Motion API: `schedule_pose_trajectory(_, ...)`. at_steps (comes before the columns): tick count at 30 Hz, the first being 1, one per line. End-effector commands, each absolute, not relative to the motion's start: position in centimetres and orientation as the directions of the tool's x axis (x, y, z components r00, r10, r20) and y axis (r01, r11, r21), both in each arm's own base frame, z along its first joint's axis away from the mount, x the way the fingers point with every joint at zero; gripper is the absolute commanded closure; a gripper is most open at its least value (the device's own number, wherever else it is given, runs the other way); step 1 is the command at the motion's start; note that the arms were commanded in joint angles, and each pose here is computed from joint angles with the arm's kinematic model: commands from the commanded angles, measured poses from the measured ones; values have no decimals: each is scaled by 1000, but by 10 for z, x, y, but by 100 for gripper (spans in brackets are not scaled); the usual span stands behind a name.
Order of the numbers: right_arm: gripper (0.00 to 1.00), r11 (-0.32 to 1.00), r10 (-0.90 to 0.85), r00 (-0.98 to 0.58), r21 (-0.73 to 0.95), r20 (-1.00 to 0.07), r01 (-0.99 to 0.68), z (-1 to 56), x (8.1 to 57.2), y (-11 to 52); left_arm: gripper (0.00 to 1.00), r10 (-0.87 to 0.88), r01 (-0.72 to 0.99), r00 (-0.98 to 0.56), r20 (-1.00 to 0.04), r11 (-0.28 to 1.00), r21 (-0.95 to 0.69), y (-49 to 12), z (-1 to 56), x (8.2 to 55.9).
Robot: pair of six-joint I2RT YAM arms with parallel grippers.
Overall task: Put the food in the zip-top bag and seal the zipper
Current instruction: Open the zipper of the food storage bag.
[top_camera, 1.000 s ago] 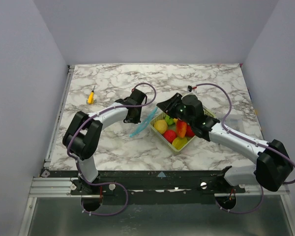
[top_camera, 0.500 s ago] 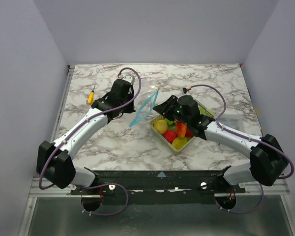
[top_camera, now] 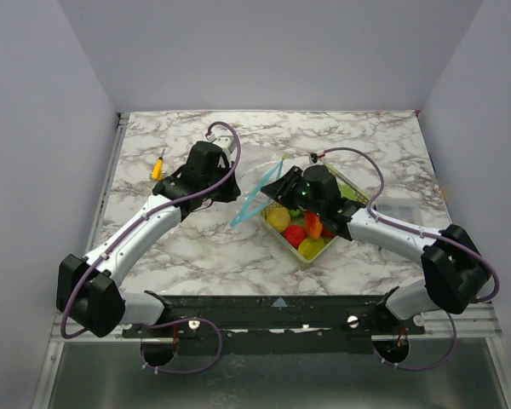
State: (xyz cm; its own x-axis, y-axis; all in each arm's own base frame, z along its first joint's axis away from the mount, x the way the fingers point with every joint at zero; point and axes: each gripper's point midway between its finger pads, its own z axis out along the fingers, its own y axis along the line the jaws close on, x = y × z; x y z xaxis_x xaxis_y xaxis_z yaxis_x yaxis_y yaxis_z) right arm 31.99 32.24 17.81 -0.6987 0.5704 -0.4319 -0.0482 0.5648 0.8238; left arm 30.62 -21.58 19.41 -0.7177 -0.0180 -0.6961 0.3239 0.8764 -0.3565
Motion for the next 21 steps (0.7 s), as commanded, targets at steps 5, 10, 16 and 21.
schedule_pose_trajectory(5, 82, 558, 567, -672, 822, -476, -110, 199, 314, 318, 100, -37, 329, -669, -743, 881, -340, -209, 212, 312)
schedule_pose_trajectory(10, 80, 518, 549, -693, 841, -466, -155, 200, 306, 324, 100, -31, 336, -649, -760, 884, -324, -204, 218, 315)
schedule_pose_trajectory(16, 100, 529, 542, -685, 831, -486, -171, 199, 302, 325, 100, 0, 381, -642, -767, 867, -320, -208, 220, 313)
schedule_pose_trajectory(21, 100, 520, 549, -688, 839, -474, -163, 207, 304, 328, 79, 18, 466, -572, -820, 830, -307, -212, 239, 306)
